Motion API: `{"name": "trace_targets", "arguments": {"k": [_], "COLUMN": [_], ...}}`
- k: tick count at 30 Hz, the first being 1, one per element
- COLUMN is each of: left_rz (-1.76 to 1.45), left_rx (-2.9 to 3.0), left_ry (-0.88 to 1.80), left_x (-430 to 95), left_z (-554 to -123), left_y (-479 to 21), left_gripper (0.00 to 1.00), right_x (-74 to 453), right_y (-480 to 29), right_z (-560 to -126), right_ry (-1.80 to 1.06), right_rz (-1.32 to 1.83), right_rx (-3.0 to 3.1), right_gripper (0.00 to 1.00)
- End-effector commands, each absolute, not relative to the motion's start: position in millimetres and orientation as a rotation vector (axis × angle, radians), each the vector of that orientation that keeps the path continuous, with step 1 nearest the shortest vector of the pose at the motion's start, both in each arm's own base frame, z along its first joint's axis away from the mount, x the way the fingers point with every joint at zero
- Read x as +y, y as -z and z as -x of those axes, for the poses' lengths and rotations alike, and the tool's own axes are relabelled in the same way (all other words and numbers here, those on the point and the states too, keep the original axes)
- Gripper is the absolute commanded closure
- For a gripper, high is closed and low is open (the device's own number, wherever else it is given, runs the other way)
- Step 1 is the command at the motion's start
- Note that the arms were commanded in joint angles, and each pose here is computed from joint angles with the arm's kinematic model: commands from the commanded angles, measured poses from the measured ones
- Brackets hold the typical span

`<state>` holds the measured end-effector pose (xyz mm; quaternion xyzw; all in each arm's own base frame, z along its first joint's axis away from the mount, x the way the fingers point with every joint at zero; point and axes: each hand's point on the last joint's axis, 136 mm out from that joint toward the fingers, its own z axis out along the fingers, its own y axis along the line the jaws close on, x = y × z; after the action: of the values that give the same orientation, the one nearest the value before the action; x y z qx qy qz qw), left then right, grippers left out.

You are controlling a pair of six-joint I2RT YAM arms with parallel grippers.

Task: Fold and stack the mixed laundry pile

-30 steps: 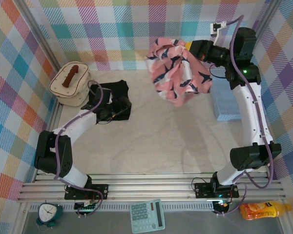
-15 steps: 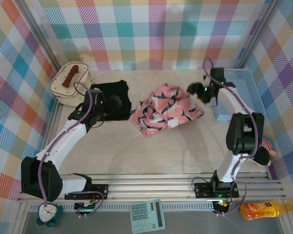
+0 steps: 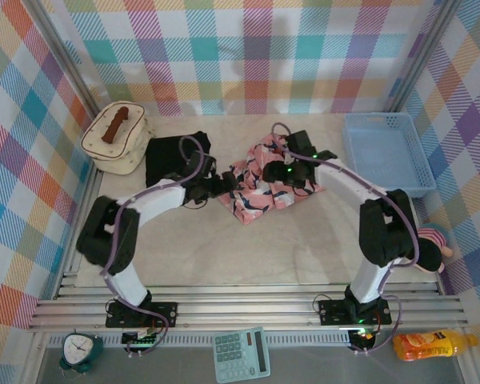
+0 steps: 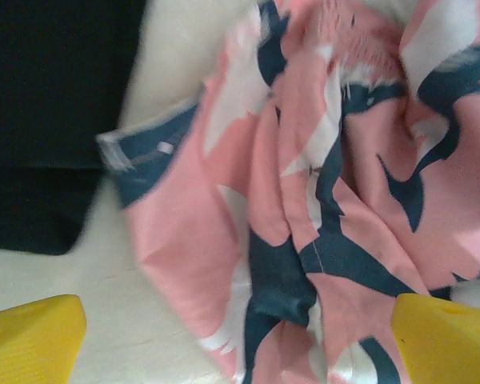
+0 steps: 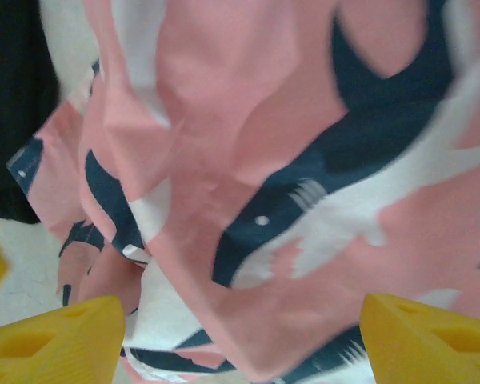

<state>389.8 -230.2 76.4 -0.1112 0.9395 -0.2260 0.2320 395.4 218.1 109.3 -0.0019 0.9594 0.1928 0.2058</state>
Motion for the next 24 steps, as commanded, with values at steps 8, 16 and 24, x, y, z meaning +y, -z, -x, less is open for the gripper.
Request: {"name": "trace_targets", "arguments": {"k": [8, 16, 24], "left_rz": [0.145, 0.045, -0.183], "left_rx": [2.592, 2.553, 2.668], "left_ry": [0.738, 0.612, 0.513], "left_x": [-312.9, -296.4, -264.1], "left_z": [-390.9, -391.3, -335.3], "left_y": [-78.3, -111.4, -117.9], "left_gripper": [0.57, 1.0, 1.0], "right_x": [195.2, 109.9, 66.3], "right_y": [-151.3, -196.4, -115.0], "right_z": [-448.7, -419.0, -307.4], "right_ry": [-0.23, -0.013, 0.106], "right_rz": [0.065, -0.057, -0.173], "right_rx": [2.539, 2.467, 2.767], "right_gripper": [1.0, 0.96, 1.0]}}
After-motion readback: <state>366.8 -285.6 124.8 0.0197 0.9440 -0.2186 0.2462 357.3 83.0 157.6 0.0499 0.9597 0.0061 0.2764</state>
